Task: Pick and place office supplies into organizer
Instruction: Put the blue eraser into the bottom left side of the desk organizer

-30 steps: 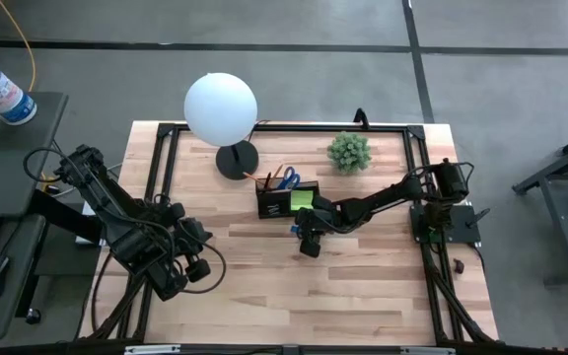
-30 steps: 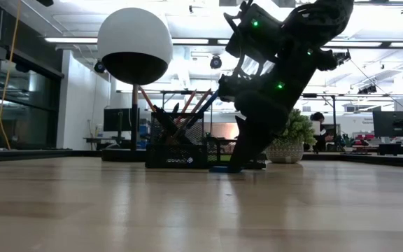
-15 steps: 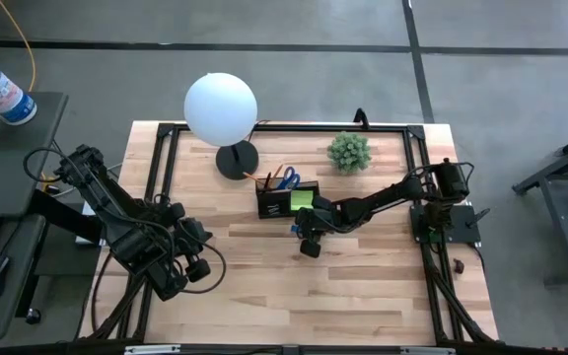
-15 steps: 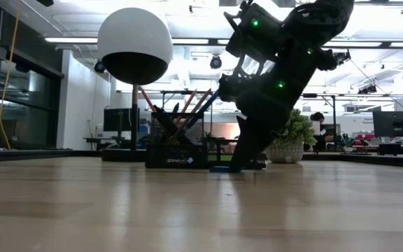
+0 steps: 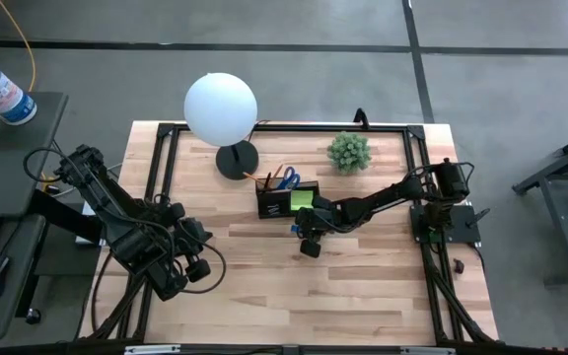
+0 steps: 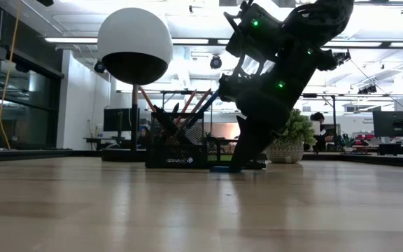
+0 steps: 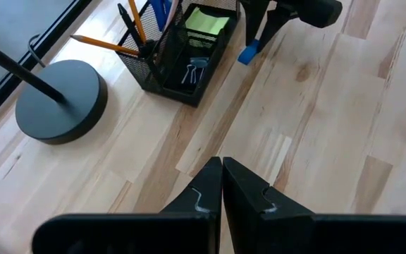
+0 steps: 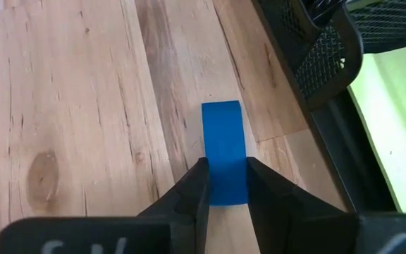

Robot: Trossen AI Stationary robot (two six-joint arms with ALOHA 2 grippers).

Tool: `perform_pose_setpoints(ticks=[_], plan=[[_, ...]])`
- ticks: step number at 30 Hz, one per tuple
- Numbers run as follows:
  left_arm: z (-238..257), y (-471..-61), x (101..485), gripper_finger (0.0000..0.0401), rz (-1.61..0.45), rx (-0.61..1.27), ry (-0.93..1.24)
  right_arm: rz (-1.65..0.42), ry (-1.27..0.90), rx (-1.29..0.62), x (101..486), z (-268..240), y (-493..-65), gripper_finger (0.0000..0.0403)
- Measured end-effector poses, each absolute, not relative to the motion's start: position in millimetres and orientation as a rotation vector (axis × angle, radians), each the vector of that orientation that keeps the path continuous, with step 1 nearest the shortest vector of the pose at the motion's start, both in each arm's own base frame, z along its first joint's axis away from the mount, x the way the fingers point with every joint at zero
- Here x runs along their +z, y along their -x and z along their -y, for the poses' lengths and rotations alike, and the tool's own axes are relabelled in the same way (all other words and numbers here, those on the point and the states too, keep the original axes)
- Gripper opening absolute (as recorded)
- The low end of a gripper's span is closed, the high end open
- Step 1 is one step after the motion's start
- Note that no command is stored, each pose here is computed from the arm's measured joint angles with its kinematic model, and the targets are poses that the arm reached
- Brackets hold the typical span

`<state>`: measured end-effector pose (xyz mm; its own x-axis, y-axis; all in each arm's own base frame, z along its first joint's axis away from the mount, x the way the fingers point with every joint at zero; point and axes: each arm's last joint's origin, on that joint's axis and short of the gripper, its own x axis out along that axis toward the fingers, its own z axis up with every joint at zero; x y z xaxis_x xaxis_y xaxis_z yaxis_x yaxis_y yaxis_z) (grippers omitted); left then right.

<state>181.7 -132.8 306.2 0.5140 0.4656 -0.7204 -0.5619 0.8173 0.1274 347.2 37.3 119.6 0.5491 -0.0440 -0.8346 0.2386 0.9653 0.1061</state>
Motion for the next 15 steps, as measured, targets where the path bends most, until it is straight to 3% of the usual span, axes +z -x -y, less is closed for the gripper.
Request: perform_pose_setpoints(ticks=[15], plan=[[133, -182, 306, 0.0003, -0.824, 0.619, 0.129, -0.939, -0.133, -0.070, 147, -42, -370, 0.0073]])
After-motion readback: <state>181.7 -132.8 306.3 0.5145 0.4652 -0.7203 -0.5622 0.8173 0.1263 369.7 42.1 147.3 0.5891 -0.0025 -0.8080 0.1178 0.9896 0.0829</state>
